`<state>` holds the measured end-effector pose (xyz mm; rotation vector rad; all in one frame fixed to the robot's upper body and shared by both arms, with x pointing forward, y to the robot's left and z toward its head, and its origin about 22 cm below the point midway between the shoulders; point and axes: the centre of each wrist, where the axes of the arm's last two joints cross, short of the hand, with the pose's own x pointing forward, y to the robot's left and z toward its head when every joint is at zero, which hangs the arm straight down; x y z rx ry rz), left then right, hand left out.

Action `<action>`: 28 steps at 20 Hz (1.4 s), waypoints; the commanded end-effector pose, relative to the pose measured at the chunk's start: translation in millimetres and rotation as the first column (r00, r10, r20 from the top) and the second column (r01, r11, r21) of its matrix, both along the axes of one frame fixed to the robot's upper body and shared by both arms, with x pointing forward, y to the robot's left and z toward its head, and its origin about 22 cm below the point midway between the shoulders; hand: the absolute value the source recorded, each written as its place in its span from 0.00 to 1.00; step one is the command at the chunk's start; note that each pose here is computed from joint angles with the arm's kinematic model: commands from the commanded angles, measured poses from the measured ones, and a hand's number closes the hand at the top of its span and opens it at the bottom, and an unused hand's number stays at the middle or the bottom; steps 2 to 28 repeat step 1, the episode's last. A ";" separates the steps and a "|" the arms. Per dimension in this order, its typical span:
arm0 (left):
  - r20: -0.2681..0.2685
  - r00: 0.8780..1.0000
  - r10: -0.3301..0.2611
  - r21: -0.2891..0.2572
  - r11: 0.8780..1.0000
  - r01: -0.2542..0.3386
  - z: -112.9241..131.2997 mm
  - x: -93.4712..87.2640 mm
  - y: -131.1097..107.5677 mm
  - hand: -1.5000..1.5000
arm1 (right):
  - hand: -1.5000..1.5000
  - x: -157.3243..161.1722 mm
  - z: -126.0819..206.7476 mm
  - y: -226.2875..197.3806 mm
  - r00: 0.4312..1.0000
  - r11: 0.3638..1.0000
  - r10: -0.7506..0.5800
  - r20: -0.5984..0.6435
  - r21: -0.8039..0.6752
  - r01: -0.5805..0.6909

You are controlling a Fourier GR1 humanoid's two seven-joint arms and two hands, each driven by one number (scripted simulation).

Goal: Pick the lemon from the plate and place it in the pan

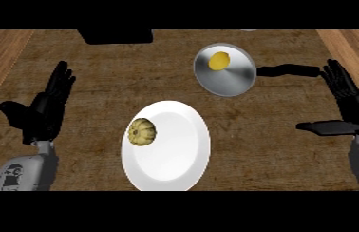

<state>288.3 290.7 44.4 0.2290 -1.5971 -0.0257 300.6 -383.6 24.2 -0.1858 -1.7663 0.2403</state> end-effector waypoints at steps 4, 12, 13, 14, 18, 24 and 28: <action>0.021 1.000 -0.011 -0.010 1.000 0.011 1.6 6.7 -16.3 0.50 | 0.00 -32.4 25.6 9.3 1.000 0.999 -0.028 0.004 -0.033 0.028; 0.021 1.000 -0.011 -0.010 1.000 0.011 1.6 6.7 -16.3 0.50 | 0.00 -32.4 25.6 9.3 1.000 0.999 -0.028 0.004 -0.033 0.028; 0.021 1.000 -0.011 -0.010 1.000 0.011 1.6 6.7 -16.3 0.50 | 0.00 -32.4 25.6 9.3 1.000 0.999 -0.028 0.004 -0.033 0.028; 0.021 1.000 -0.011 -0.010 1.000 0.011 1.6 6.7 -16.3 0.50 | 0.00 -32.4 25.6 9.3 1.000 0.999 -0.028 0.004 -0.033 0.028; 0.021 1.000 -0.011 -0.010 1.000 0.011 1.6 6.7 -16.3 0.50 | 0.00 -32.4 25.6 9.3 1.000 0.999 -0.028 0.004 -0.033 0.028; 0.021 1.000 -0.011 -0.010 1.000 0.011 1.6 6.7 -16.3 0.50 | 0.00 -32.4 25.6 9.3 1.000 0.999 -0.028 0.004 -0.033 0.028; 0.021 1.000 -0.011 -0.010 1.000 0.011 1.6 6.7 -16.3 0.50 | 0.00 -32.4 25.6 9.3 1.000 0.999 -0.028 0.004 -0.033 0.028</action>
